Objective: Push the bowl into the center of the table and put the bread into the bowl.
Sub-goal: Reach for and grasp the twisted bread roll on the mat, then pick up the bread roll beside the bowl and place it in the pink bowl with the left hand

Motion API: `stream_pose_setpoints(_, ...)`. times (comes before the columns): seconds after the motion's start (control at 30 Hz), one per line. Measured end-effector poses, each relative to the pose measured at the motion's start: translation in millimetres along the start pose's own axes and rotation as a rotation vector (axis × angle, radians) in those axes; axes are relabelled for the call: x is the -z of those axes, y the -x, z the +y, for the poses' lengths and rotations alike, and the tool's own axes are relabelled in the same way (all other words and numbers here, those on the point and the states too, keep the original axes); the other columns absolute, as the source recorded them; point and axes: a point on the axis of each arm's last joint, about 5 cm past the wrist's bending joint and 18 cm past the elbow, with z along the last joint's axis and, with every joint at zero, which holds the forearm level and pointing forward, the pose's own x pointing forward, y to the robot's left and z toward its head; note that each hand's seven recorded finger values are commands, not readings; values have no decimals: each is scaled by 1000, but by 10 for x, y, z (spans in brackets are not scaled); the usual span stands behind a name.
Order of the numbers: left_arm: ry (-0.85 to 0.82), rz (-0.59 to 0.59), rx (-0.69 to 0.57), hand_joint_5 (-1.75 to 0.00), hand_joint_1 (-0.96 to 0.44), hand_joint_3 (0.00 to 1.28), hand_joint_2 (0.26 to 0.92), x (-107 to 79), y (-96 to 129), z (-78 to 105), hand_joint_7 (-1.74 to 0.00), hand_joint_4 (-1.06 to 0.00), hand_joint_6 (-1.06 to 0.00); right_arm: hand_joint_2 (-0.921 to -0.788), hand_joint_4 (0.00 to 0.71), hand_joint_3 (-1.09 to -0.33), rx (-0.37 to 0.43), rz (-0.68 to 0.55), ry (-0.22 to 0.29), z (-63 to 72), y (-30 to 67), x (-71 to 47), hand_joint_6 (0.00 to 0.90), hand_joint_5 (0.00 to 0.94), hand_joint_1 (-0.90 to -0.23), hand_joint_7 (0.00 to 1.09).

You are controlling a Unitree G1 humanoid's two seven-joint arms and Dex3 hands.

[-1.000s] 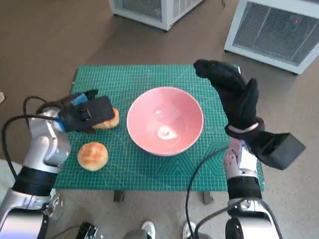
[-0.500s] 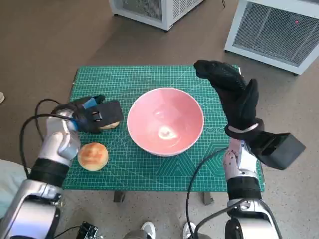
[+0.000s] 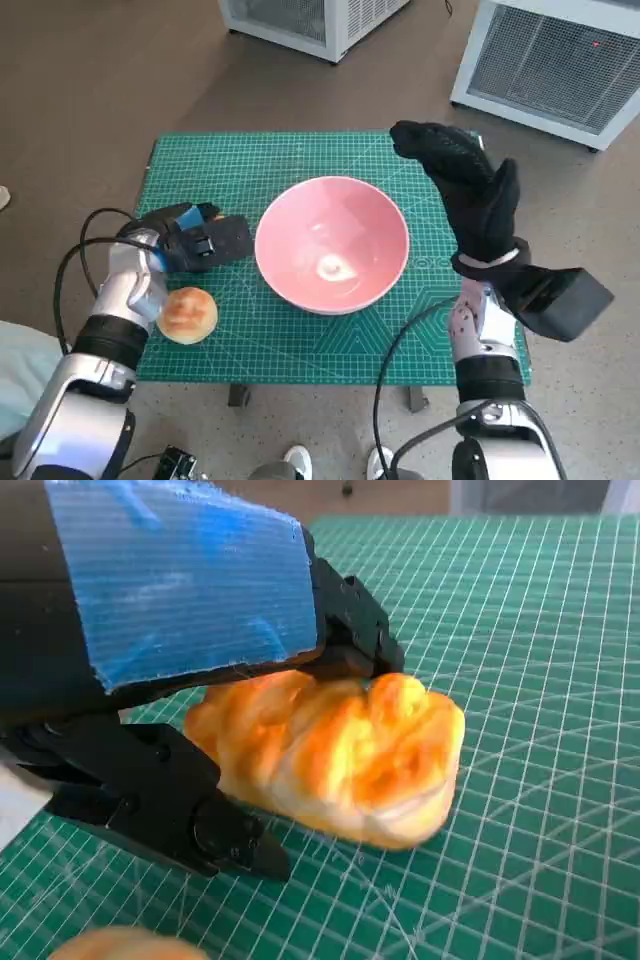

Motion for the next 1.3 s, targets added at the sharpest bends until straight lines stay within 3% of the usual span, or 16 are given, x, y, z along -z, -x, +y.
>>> stream_pose_setpoints(0.13,-11,-40,-33,-1202,15,55,916,12,-6,-26,-989,-671,-690,-921,206,-740,0,0,-1,0,0,-1,-1,4,-702,625)
stream_pose_setpoints(0.57,-14,-91,-63,-1201,1,57,920,69,3,-4,-1105,-686,-655,-921,208,-740,0,0,-2,5,4,1,-1,4,-697,625)
stream_pose_setpoints(0.9,44,-158,-223,-1140,1,34,919,35,142,321,-1107,-729,-666,-921,209,-737,-5,1,-3,6,16,4,-1,4,-698,625)
stream_pose_setpoints(1.3,113,-375,-479,-1035,2,14,915,-157,526,577,-1141,-781,-678,-921,209,-737,-6,-2,-3,2,12,0,-1,3,-700,624)
